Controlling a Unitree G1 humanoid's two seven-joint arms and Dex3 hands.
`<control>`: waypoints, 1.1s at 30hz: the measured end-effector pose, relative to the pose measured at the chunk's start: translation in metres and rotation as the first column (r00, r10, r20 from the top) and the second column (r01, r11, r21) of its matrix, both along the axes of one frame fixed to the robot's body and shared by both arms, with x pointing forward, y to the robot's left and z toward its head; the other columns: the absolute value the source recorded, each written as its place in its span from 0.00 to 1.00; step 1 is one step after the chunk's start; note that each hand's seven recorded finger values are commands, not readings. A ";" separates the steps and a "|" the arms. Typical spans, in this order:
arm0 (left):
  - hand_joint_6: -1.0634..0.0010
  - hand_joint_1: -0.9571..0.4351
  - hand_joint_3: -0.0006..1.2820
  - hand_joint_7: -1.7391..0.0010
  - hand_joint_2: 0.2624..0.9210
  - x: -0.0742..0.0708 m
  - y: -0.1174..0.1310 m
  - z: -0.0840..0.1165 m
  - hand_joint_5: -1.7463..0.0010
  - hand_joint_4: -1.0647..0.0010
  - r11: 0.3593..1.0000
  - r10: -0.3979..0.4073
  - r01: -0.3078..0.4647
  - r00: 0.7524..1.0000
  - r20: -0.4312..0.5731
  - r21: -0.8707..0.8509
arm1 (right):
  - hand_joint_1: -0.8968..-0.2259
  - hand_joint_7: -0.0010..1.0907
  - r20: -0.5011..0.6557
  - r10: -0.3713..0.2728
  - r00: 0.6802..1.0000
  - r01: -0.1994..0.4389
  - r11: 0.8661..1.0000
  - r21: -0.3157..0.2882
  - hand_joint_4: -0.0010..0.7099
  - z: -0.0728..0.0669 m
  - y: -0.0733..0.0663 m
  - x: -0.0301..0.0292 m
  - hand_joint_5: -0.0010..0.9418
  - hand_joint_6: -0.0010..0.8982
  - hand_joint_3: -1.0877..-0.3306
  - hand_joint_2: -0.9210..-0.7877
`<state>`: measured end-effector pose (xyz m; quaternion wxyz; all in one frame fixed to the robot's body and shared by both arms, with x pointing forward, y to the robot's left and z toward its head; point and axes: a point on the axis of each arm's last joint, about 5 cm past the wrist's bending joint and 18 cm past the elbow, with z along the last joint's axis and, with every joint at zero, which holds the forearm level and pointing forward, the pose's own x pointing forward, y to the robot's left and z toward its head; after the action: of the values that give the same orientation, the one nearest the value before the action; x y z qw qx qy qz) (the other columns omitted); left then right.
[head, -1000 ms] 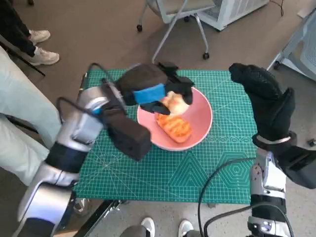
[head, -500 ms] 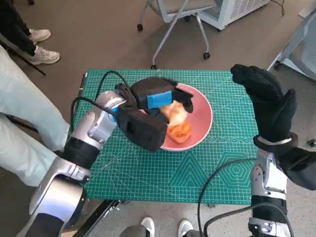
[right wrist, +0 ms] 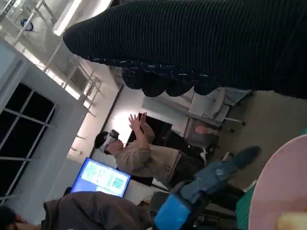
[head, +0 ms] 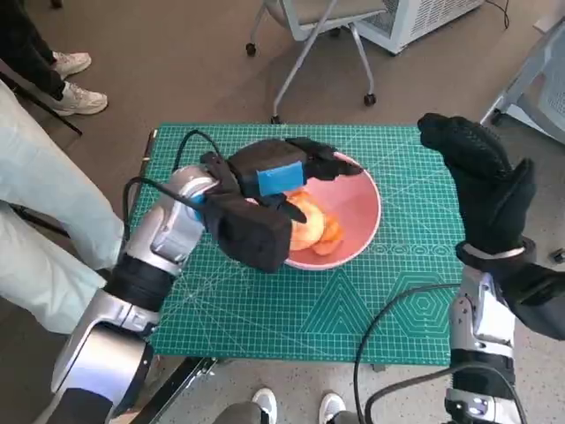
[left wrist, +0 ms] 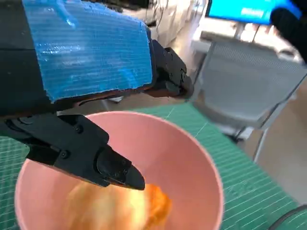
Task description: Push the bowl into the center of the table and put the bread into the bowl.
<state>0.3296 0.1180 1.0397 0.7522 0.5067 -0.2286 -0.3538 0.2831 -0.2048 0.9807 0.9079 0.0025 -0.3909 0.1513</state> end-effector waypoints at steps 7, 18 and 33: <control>0.76 0.46 0.00 1.00 0.93 -0.002 0.007 0.003 1.00 0.88 0.999 0.004 -0.004 1.000 0.006 -0.047 | 0.36 0.27 0.002 0.002 1.000 -0.002 1.000 -0.001 0.28 0.000 0.001 0.0002 0.00 0.23 0.54 0.00; 0.77 0.46 0.00 1.00 0.92 -0.013 0.034 0.014 1.00 0.88 0.948 -0.015 0.009 1.000 -0.017 -0.318 | 0.35 0.28 0.026 0.022 0.999 -0.022 1.000 -0.005 0.28 0.010 0.007 0.0025 0.00 0.23 0.53 0.00; 0.78 0.30 0.28 1.00 1.00 -0.033 0.045 -0.006 1.00 0.90 0.587 -0.079 0.097 0.995 0.062 -0.804 | 0.35 0.45 0.084 0.040 0.996 -0.037 0.999 -0.035 0.26 0.033 0.020 0.0031 0.00 0.10 0.49 0.00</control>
<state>0.2969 0.1629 1.0340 0.8792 0.1038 -0.3958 -0.2442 0.2862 -0.1850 1.0133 0.8874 -0.0118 -0.4264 0.1751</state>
